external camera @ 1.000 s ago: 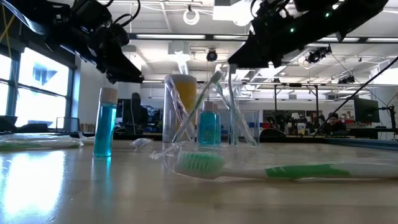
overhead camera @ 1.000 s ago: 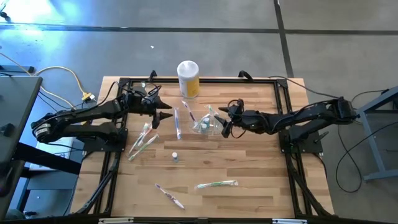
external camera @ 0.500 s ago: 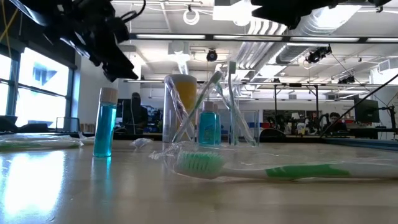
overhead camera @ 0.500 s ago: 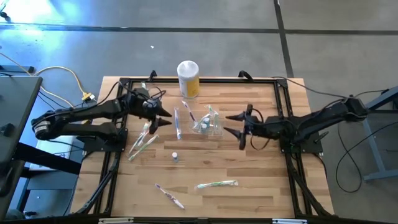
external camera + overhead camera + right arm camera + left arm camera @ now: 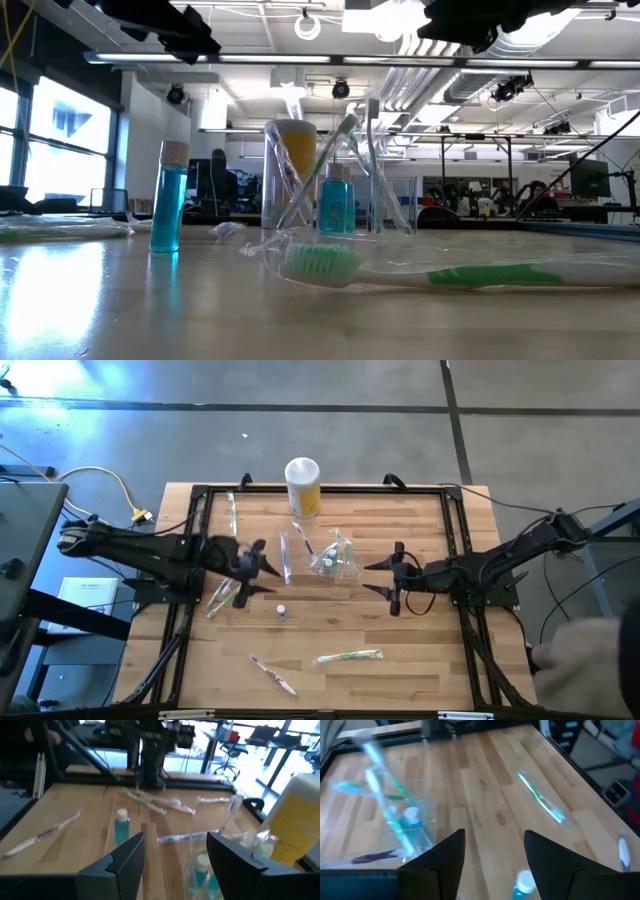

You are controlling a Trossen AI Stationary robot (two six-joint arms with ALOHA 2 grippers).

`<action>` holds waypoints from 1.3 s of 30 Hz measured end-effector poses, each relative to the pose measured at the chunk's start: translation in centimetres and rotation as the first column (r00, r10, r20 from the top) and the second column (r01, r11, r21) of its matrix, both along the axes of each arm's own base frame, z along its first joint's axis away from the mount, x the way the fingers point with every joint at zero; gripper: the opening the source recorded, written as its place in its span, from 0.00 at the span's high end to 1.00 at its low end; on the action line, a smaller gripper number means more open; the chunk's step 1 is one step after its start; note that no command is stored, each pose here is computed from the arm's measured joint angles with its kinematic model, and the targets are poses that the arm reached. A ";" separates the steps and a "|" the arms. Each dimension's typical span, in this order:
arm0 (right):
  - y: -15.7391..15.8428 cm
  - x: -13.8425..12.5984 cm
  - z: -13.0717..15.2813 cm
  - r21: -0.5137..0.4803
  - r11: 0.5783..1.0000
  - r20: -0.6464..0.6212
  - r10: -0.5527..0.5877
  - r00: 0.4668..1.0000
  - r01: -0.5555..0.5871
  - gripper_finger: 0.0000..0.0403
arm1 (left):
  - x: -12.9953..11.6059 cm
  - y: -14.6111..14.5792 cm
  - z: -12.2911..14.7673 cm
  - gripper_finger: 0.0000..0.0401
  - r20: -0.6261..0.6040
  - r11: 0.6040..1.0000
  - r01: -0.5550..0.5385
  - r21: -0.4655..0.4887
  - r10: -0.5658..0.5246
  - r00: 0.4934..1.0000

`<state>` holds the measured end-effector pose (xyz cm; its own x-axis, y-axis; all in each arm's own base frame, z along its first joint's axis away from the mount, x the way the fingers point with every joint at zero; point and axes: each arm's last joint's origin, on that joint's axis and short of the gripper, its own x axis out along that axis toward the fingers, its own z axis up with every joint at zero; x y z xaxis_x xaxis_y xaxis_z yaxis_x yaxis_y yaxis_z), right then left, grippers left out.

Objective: Pick & Place toothbrushing station
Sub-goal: Put the mouthwash into the middle section of the transparent organizer

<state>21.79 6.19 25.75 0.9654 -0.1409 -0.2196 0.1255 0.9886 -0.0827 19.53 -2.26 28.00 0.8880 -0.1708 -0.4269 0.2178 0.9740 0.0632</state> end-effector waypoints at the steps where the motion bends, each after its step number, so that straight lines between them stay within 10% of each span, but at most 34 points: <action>1: 0.1 0.1 -0.2 -0.002 1.000 -0.009 0.000 1.000 0.000 0.49 | 0.0 -0.7 -0.1 0.51 -0.003 1.000 0.008 0.009 -0.008 1.000; 18: 1.4 1.7 -2.9 0.116 0.985 -0.123 0.140 0.982 -0.126 0.49 | 0.5 -8.1 -3.5 0.51 -0.135 0.993 -0.110 0.046 0.115 0.984; 39: 1.9 3.0 -4.7 0.181 0.977 -0.153 0.143 0.978 -0.114 0.49 | 2.4 -9.9 -8.0 0.51 -0.251 0.952 -0.297 0.074 0.306 0.918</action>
